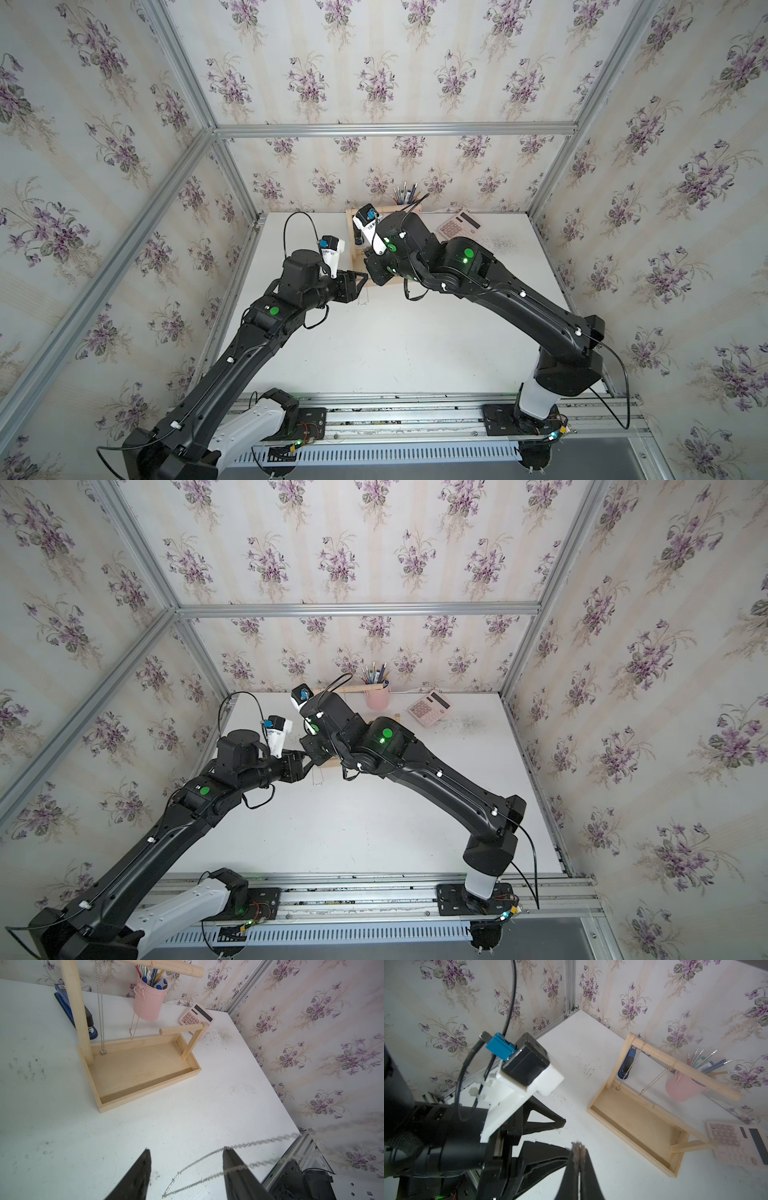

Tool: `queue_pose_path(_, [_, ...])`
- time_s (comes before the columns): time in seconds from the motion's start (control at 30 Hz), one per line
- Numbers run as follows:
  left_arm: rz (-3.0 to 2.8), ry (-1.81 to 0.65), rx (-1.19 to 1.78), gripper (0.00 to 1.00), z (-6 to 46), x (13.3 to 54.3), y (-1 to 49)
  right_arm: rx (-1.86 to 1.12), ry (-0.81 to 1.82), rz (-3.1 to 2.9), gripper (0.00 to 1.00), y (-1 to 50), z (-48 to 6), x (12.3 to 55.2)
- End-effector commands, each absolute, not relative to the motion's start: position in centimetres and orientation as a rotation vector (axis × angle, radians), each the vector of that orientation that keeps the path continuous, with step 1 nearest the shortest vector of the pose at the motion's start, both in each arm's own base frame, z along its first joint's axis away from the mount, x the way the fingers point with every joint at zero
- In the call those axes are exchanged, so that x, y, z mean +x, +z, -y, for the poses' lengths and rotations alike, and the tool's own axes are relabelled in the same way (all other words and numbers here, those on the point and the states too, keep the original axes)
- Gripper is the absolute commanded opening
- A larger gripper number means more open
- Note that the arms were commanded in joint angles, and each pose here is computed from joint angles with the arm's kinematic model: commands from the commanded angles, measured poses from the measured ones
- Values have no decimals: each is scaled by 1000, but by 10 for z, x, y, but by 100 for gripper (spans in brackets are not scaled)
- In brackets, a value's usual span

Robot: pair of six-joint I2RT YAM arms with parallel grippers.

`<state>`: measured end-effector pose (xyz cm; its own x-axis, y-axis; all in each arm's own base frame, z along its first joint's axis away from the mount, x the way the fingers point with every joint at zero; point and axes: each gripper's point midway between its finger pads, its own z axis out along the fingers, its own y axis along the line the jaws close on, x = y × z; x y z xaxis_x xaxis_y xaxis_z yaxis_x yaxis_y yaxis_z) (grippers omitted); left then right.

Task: Hang the necklace on the jewelry display stand
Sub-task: Pick up the necklace from the center of the board.

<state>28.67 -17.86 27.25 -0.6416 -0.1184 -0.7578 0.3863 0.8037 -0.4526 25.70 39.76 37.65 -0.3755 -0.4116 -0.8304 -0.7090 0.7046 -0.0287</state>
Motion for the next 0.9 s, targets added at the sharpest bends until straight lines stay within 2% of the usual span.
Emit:
queue_pose_path(0.0, [-2110, -714, 194, 57, 174, 293, 281, -844, 447, -1989, 2, 387, -399, 257])
queue_pose_path(0.87, [-2063, -722, 208, 58, 185, 316, 295, -853, 486, -1986, 3, 381, -397, 250])
